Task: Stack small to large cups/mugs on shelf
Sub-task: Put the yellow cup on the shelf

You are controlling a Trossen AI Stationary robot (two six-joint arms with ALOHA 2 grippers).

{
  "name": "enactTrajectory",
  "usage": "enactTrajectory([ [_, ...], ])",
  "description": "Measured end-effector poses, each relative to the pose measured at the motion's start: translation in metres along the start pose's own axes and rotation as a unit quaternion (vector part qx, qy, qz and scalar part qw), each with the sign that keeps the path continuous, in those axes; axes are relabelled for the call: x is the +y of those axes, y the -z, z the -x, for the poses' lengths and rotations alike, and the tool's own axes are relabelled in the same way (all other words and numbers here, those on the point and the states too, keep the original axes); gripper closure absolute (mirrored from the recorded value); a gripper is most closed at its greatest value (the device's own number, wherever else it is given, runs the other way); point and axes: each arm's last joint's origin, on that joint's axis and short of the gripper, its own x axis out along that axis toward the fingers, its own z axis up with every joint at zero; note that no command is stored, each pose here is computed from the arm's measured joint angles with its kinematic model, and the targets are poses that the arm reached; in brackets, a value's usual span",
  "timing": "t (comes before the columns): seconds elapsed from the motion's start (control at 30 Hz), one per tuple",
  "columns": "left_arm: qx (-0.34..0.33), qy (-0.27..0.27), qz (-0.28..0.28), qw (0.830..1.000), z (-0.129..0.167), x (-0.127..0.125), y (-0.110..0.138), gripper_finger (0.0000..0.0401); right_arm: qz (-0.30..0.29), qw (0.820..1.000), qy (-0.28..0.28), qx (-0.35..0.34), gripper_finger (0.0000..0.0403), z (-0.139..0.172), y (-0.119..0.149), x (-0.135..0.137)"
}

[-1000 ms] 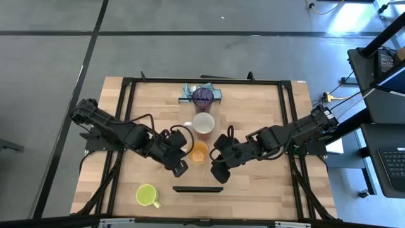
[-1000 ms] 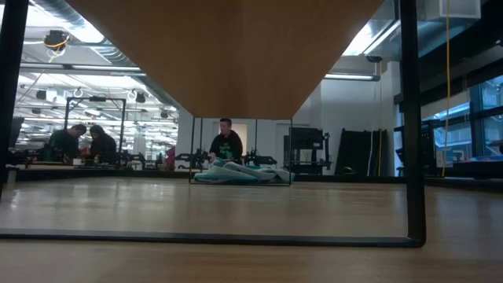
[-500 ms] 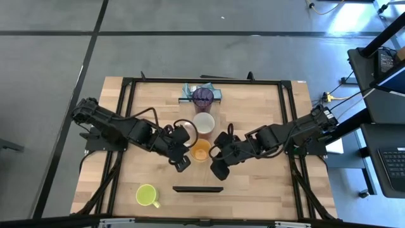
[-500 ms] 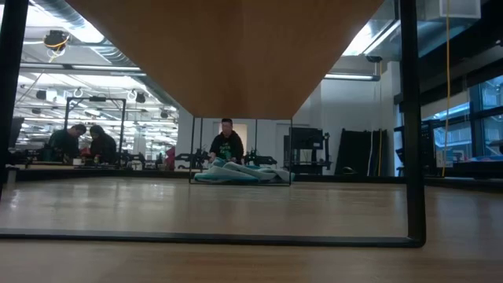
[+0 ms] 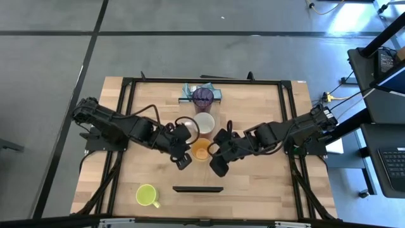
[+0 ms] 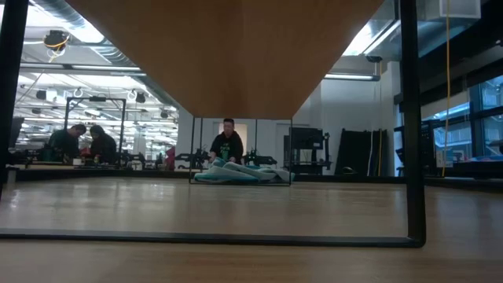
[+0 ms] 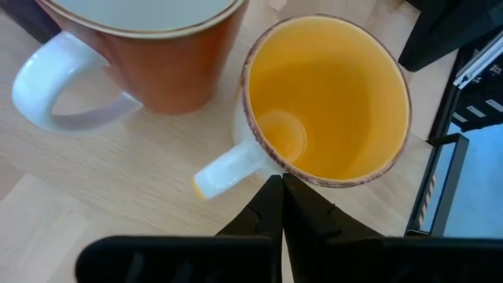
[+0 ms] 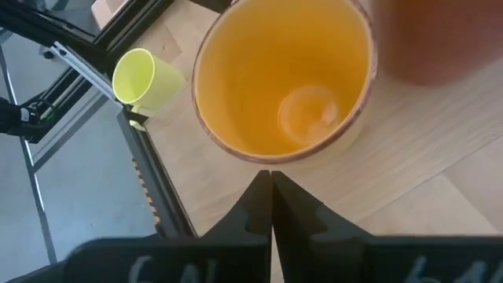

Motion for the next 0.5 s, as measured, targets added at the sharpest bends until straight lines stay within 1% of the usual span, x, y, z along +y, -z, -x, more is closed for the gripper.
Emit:
enactTrajectory([
  [0.5,0.007,0.006,0.002,1.000,-0.0006,0.0007,-0.0010,0.0398,0.008,1.000,0.011,-0.002,0.0397,-0.0019,-0.0083,-0.0070],
])
